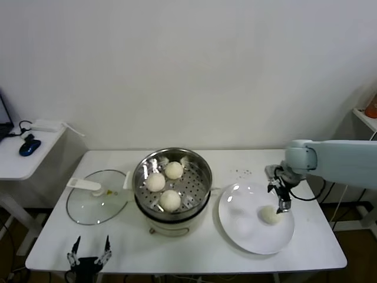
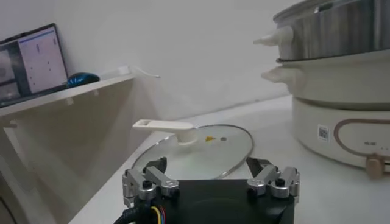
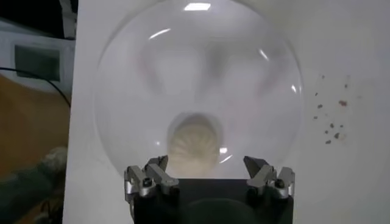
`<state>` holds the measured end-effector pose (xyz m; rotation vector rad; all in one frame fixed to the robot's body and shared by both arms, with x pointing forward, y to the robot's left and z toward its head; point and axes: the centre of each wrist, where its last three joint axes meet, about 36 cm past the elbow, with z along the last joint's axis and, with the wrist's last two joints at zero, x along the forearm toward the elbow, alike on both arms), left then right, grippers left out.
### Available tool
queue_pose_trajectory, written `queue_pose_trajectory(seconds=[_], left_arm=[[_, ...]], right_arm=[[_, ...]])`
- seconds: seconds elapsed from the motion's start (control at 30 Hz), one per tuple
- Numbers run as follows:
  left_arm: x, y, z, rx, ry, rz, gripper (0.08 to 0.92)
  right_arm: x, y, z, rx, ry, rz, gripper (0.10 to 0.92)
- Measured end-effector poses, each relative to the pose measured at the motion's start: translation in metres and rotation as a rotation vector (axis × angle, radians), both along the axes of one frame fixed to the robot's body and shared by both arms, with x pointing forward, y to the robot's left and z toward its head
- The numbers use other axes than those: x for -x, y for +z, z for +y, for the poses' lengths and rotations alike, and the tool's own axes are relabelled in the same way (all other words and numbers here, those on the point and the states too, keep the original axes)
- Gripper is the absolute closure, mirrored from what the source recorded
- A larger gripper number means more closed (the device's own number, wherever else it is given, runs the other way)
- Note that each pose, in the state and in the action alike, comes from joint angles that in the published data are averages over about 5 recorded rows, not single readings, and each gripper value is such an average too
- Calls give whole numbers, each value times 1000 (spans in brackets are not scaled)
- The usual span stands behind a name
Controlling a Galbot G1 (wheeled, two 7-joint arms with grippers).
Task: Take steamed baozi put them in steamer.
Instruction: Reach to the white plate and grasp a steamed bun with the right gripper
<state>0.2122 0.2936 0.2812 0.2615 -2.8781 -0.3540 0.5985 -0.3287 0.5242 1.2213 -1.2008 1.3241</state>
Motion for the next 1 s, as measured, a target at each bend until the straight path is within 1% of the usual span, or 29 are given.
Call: queue_pose_trajectory(seconds=[0.3, 0.67, 0.77, 1.0], left_arm=[[3, -3, 2, -16, 1, 6, 177], [5, -4, 1, -23, 0, 5, 177], [5, -3, 1, -23, 2, 4, 177], [5, -1, 2, -28, 4, 1, 177]], right_arm=[[2, -36, -11, 15, -21, 23, 200], [-2, -60, -7, 7, -6, -1, 211], [-1, -63, -6, 7, -3, -1, 259], [1, -65, -2, 3, -1, -1, 403]])
